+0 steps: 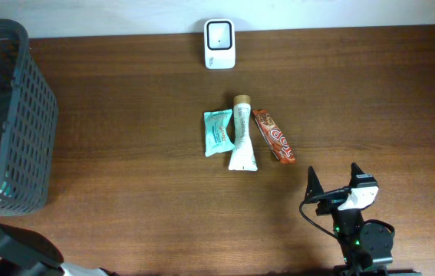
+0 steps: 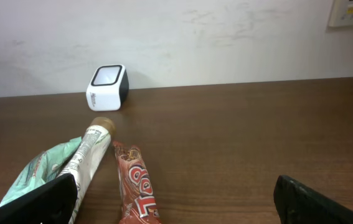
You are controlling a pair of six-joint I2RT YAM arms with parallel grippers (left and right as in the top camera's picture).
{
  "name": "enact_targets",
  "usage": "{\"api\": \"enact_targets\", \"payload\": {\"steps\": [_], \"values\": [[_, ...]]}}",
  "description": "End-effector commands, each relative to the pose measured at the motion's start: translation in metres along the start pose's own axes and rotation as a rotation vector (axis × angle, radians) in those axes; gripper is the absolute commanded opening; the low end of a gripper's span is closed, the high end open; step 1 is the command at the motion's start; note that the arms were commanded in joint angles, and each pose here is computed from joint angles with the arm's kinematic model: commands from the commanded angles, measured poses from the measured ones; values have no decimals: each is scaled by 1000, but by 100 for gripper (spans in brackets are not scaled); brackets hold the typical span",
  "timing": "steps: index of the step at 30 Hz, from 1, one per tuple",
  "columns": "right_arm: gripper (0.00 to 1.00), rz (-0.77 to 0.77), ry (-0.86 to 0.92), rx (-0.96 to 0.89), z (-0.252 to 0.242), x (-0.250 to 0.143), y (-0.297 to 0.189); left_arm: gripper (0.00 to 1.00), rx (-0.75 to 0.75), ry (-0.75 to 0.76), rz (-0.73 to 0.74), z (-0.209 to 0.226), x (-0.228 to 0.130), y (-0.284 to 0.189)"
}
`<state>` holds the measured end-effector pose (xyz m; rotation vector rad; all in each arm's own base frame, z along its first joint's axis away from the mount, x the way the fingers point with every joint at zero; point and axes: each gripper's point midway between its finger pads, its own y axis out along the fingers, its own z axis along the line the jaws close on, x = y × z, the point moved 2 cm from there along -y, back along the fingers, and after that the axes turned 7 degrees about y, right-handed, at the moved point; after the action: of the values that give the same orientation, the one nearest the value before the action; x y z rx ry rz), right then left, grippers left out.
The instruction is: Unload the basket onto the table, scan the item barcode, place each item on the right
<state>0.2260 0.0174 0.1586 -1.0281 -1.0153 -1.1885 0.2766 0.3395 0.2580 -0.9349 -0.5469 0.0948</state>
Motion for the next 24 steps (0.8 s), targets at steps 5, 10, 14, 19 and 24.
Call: {"api": "enact_targets", "payload": {"steps": [5, 10, 14, 19, 24], "values": [[99, 7, 4, 4, 0, -2, 0, 86, -340, 191, 77, -66, -49, 63], [99, 7, 4, 4, 0, -2, 0, 75, -371, 200, 130, -86, -67, 95], [99, 7, 4, 4, 0, -2, 0, 72, -394, 208, 169, -99, -80, 117], [99, 7, 4, 4, 0, -2, 0, 64, -438, 223, 253, -119, -100, 148], [99, 7, 4, 4, 0, -2, 0, 60, -463, 228, 302, -132, -113, 167]]}}
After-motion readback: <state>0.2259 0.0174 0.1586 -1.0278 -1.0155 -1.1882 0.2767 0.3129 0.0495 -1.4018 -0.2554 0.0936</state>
